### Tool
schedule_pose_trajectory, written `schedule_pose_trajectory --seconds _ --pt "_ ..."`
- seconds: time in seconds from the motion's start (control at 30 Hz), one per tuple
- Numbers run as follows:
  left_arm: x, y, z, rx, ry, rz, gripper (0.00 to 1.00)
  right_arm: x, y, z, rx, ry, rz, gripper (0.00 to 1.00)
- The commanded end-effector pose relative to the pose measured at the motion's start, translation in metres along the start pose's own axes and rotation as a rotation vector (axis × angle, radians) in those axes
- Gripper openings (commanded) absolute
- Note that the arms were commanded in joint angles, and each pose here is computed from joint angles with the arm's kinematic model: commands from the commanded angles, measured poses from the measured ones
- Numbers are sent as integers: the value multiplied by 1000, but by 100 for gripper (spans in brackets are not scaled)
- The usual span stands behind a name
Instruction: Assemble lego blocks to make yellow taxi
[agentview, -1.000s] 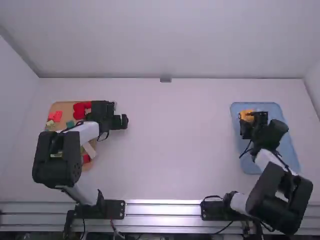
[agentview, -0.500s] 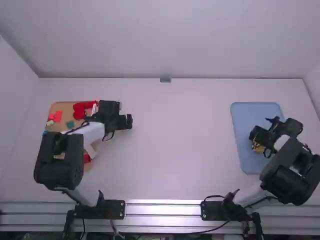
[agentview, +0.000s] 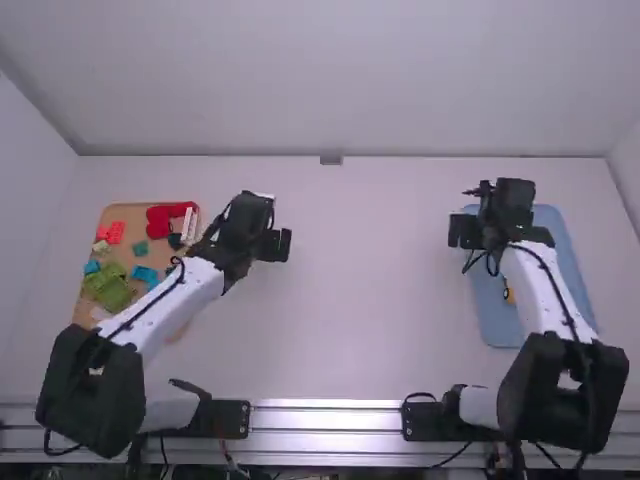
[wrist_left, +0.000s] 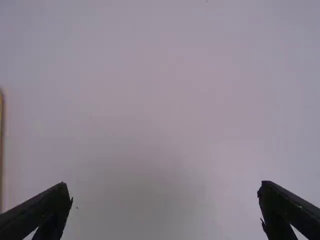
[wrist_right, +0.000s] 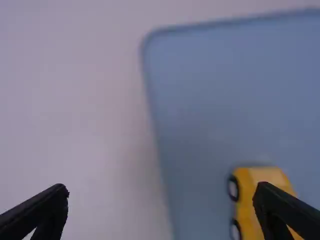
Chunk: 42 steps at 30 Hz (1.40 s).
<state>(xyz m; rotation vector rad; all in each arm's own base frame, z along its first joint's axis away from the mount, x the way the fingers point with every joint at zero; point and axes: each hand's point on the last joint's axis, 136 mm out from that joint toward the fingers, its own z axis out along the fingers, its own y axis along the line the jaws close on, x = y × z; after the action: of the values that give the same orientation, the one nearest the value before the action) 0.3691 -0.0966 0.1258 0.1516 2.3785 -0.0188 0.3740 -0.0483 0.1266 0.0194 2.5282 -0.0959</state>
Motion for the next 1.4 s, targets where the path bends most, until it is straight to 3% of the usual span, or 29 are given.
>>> schedule_pose_trajectory --seconds 0.0,0.1,0.37,0.7,0.93,1.37 --pt "-24 -1 -29 -2 -93 2 99 -27 37 -29 -40 -113 -92 99" --pt "-32 2 -48 4 -139 -8 99 -37 72 -50 -88 -185 -196 99" --pt "-33 19 -56 25 -209 13 91 -37 48 -59 -81 -257 -57 91" --pt "-28 61 -76 6 -368 -33 74 -33 45 -80 -86 -414 20 75" --pt "17 91 -80 -76 -366 -93 58 -26 44 -99 -85 -571 24 59" --pt "93 84 -69 -76 -366 -93 28 51 45 -85 -85 -571 24 29"
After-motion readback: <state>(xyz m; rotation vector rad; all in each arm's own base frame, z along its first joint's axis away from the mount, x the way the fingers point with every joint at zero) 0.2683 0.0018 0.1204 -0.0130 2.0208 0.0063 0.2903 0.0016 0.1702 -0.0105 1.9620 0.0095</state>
